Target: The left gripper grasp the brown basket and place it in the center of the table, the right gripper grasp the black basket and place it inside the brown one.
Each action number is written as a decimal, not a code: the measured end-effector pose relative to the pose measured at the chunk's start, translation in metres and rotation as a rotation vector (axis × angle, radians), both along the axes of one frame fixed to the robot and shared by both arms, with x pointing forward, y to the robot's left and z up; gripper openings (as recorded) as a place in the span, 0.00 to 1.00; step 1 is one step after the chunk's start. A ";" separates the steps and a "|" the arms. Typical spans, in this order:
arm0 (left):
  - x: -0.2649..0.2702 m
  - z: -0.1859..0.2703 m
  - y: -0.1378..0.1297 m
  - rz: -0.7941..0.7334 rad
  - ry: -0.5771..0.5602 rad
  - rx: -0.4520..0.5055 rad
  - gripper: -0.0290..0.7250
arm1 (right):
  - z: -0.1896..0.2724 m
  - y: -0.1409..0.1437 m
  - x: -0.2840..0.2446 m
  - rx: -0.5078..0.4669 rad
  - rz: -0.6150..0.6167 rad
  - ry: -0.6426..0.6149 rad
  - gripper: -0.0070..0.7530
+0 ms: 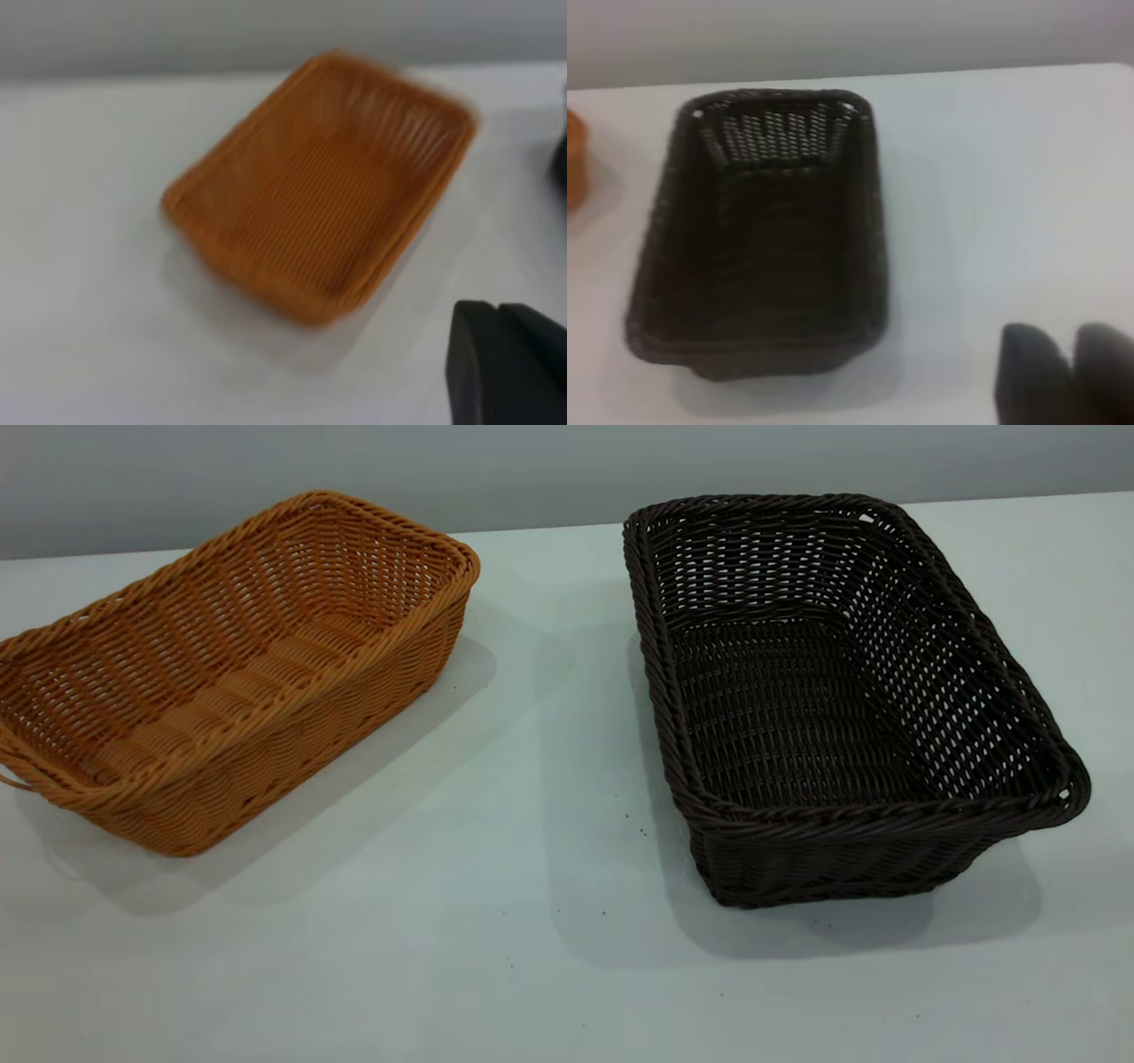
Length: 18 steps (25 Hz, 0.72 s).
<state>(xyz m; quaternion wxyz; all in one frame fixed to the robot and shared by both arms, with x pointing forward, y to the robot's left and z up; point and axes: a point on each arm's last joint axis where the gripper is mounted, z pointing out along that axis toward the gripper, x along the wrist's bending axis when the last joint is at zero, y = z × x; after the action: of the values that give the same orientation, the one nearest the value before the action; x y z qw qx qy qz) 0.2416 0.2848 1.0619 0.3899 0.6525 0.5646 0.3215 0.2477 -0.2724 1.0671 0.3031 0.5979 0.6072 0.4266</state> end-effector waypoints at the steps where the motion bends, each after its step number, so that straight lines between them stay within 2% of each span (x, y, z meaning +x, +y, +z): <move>1: 0.004 0.006 -0.001 -0.022 -0.024 0.002 0.16 | 0.004 0.000 0.004 0.008 0.005 0.007 0.27; 5: 0.024 0.025 -0.005 -0.095 -0.088 0.028 0.39 | 0.020 -0.002 0.022 0.015 0.018 0.035 0.51; 9: 0.053 0.033 -0.003 -0.122 -0.066 0.099 0.61 | 0.037 -0.005 0.046 0.024 0.028 0.062 0.66; 14: 0.098 0.046 0.002 -0.119 -0.048 0.149 0.69 | 0.051 -0.008 0.081 0.052 0.061 0.120 0.71; 18: 0.136 0.049 0.003 -0.158 0.052 0.183 0.70 | 0.055 -0.005 0.110 0.113 0.145 0.165 0.71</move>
<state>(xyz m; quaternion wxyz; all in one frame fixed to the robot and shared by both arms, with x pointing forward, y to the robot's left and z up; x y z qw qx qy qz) 0.3777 0.2877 1.1106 0.3382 0.7360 0.4896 0.3228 0.3579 -0.2771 1.1223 0.1862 0.6016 0.6468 0.4301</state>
